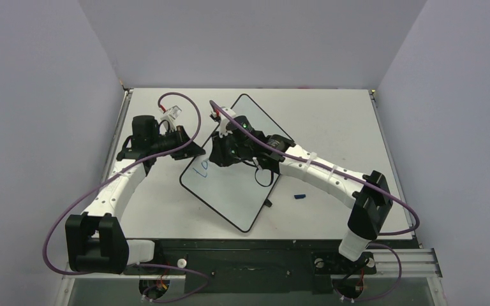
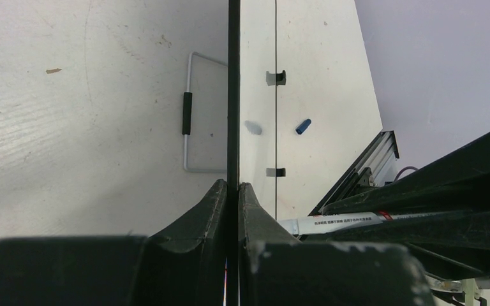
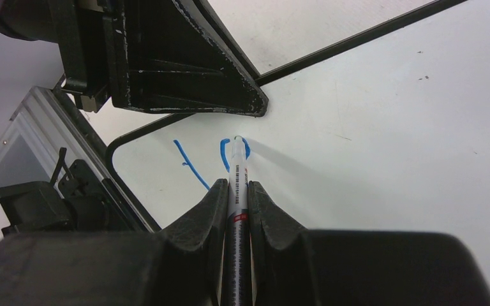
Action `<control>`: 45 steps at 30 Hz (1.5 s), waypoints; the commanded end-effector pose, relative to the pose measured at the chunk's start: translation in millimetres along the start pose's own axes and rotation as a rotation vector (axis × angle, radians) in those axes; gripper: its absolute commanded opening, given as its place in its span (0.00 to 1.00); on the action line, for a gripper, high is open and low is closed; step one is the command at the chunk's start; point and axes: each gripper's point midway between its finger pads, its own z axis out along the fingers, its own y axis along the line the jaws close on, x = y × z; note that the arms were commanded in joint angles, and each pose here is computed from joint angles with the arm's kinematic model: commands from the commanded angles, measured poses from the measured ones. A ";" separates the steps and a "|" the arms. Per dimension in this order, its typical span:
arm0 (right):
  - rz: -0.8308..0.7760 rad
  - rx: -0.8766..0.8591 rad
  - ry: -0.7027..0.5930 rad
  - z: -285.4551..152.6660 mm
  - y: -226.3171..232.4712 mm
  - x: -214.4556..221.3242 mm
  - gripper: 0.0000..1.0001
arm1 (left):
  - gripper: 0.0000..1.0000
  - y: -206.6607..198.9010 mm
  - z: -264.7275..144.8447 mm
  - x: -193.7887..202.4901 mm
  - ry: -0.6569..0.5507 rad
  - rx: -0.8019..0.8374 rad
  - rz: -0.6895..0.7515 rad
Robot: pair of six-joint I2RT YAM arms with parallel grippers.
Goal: Write a sentence on the whiteboard
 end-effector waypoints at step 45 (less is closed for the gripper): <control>0.066 -0.071 -0.117 -14.1 -7.6 -32.9 0.00 | 0.00 -19.9 -8.4 -17.3 -0.068 0.045 0.125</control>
